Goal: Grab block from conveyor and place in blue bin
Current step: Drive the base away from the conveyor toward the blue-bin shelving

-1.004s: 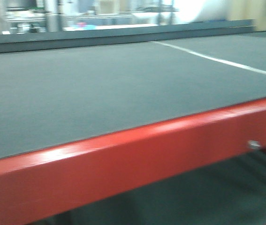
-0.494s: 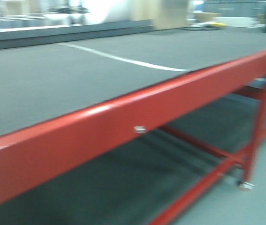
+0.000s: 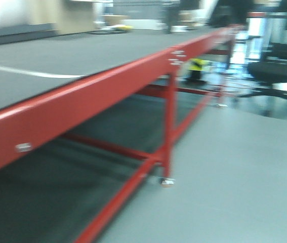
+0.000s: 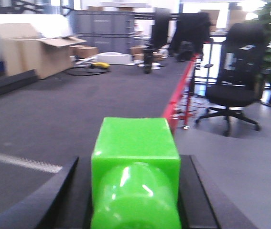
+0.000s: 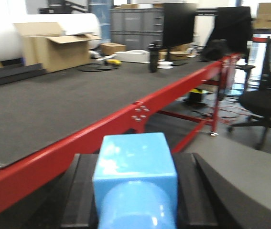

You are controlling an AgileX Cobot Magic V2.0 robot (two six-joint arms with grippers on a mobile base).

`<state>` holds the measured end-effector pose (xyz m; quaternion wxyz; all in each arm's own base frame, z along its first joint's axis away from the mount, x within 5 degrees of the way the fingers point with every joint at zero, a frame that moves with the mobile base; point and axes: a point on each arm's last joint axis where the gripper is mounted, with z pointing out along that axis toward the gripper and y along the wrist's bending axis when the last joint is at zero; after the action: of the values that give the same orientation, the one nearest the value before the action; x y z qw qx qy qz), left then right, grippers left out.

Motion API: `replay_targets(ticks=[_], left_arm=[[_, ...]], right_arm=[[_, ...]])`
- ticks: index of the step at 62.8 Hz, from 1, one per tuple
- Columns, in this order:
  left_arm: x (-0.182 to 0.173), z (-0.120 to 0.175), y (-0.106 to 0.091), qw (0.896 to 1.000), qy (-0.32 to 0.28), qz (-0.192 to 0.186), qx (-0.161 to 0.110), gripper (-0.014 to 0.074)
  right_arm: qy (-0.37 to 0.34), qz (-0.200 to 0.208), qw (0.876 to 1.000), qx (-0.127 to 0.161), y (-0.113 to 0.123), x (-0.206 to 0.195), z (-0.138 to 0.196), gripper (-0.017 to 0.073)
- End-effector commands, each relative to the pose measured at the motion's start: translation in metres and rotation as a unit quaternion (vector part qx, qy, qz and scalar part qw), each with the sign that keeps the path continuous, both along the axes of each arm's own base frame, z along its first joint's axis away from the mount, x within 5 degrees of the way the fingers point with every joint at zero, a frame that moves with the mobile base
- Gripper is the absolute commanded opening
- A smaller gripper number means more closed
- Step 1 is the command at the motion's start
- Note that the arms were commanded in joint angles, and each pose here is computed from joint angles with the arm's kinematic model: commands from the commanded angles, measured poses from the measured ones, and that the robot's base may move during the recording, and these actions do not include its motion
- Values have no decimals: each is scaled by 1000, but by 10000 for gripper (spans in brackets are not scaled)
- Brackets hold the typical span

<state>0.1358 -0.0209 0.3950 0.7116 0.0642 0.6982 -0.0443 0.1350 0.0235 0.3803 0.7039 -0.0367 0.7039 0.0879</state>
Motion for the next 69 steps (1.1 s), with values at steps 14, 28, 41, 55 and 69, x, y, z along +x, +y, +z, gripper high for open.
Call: replay_targets(ticks=[14,28,41,55,69], left_arm=[[0,2,-1,1000,-9,-3,-2,-111],[0,2,-1,1000,-9,-3,-2,-111],[0,2,-1,1000,-9,-3,-2,-111],[0,2,-1,1000,-9,-3,-2,-111],[0,2,-1,1000,-9,-3,-2,-111]], right_arm=[[-11,-2,1000,-4,-1,-1,2,-162],[-11,-2,1000,-4,-1,-1,2,-162],[-11,-2,1000,-4,-1,-1,2,-162],[-11,-2,1000,-4,-1,-1,2,-162],[-11,-2,1000,-4,-1,-1,2,-162]])
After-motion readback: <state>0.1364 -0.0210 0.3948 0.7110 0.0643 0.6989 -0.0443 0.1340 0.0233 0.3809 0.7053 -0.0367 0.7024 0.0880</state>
